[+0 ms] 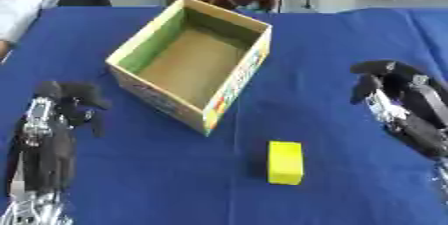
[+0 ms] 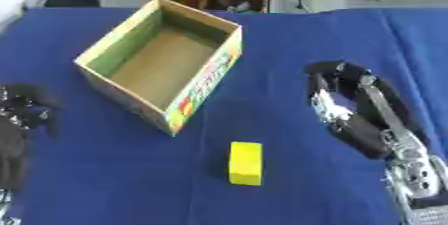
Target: Pick up objects on the table and place them in the box.
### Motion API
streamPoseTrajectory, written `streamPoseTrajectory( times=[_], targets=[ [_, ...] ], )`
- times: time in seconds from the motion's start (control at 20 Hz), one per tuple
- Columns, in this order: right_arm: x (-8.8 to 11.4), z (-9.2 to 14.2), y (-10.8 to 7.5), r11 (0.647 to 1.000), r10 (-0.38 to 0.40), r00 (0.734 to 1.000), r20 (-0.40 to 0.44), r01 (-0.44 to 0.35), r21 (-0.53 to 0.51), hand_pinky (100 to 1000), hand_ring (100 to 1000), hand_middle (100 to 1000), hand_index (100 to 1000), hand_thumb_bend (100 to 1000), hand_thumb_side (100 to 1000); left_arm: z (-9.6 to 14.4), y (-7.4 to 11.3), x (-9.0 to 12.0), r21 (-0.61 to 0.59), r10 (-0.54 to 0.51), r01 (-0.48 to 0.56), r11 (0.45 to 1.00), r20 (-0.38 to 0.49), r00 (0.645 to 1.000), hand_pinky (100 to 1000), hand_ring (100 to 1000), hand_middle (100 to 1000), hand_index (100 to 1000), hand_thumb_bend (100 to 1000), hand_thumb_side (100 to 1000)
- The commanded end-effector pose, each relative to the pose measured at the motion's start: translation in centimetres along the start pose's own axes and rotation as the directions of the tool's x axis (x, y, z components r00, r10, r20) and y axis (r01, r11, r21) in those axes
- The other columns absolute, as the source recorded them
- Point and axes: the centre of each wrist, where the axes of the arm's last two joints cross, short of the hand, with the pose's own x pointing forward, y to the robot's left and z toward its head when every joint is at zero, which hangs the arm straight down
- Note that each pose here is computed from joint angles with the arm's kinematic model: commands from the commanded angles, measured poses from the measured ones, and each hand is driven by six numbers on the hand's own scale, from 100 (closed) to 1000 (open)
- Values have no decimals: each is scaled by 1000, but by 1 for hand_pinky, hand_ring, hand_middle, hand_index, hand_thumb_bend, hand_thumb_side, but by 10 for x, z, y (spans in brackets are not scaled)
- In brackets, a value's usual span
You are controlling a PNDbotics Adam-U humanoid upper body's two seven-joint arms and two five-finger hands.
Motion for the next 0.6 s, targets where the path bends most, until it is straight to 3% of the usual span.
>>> streamPoseTrajectory(
  times=[0.05,0.2,0.35,0.45,0.6],
  targets=[
    [7,-2,-4,1000,23,999,31,-23,4,695,509,463,747,100,631,-2,-1,6,-8,-3,3,1000,24,1000,231,509,452,601,100,957],
    [9,-4,-7,998,54,998,44,-54,10,704,529,488,768,100,598,-2,-1,6,-8,-3,3,1000,23,1000,231,509,452,601,100,957],
    [14,-9,-17,981,184,979,87,-188,44,725,581,547,806,100,494,-2,-1,6,-9,-4,4,1000,21,1000,231,509,452,601,100,958],
    [19,-14,-24,947,299,947,120,-310,81,741,625,595,829,100,421,-1,-1,6,-12,-5,5,1000,19,1000,232,509,452,601,100,959],
    [25,-20,-31,880,436,888,149,-455,138,750,659,628,848,100,389,-1,-1,5,-16,-6,6,1000,15,1000,232,510,452,601,100,959]
  ],
)
